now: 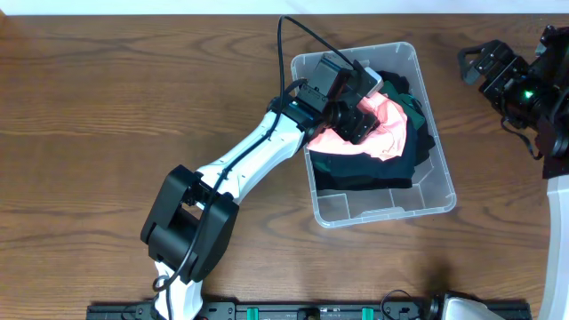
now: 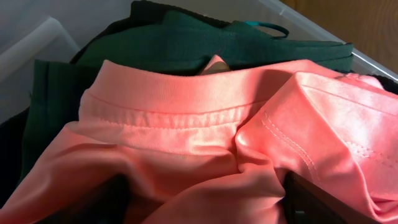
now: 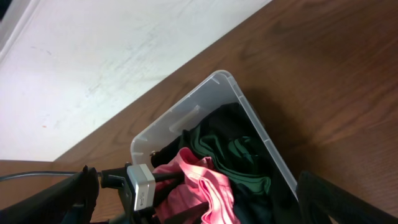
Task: Pack container
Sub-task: 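Lower the pink garment into the bin and release it, then hook the bin's left wall with the left gripper and pull it left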
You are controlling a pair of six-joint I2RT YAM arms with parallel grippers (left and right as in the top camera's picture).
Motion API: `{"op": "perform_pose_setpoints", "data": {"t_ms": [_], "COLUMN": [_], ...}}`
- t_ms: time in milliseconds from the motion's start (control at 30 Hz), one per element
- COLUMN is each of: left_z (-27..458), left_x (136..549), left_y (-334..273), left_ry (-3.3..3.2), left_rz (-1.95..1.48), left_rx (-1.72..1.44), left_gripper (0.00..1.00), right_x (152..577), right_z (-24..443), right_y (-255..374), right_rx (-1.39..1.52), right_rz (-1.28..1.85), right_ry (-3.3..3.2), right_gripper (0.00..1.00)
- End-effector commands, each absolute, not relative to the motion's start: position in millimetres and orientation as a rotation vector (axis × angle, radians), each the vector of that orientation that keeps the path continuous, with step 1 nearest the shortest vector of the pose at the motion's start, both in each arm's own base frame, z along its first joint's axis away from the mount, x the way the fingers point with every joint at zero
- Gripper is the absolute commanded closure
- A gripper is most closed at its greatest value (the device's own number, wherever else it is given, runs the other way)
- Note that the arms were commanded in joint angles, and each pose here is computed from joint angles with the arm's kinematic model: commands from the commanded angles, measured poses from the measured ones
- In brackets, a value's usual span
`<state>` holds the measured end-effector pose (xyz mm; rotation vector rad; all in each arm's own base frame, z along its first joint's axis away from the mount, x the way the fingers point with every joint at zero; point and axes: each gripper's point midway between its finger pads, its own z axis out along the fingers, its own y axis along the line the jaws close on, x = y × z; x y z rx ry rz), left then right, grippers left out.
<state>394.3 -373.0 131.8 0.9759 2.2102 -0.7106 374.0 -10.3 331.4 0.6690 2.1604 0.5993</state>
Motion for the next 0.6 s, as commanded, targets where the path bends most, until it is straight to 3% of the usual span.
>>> {"op": "perform_pose_setpoints", "data": {"t_ms": [0,300,433,567], "left_z": [130.2,251.0,256.9,232.3], "left_x": [387.9,389.1,404.6,413.3], "left_y": [-363.0,-319.8,-276.3,-243.3], "left_ry": [2.246,2.067,2.138,2.288], "left_rz": [-0.698,-0.685,-0.525,-0.462], "left_rx": [0.974,0.835,0.678,0.513], "left_gripper": [0.21,0.20,0.16,0.14], "right_x": [371.6,371.6,371.6,371.6], "right_z": [337.6,337.6,337.6,337.6], "right_y": [-10.7,-10.9,-10.9,-10.9], "right_rx": [0.668,0.668,0.668,0.668], "right_rz": [0.603,0.603,0.603,0.603], "right_ry": [2.143,2.142,2.143,2.143], "right_gripper": [0.01,0.01,0.01,0.01]}}
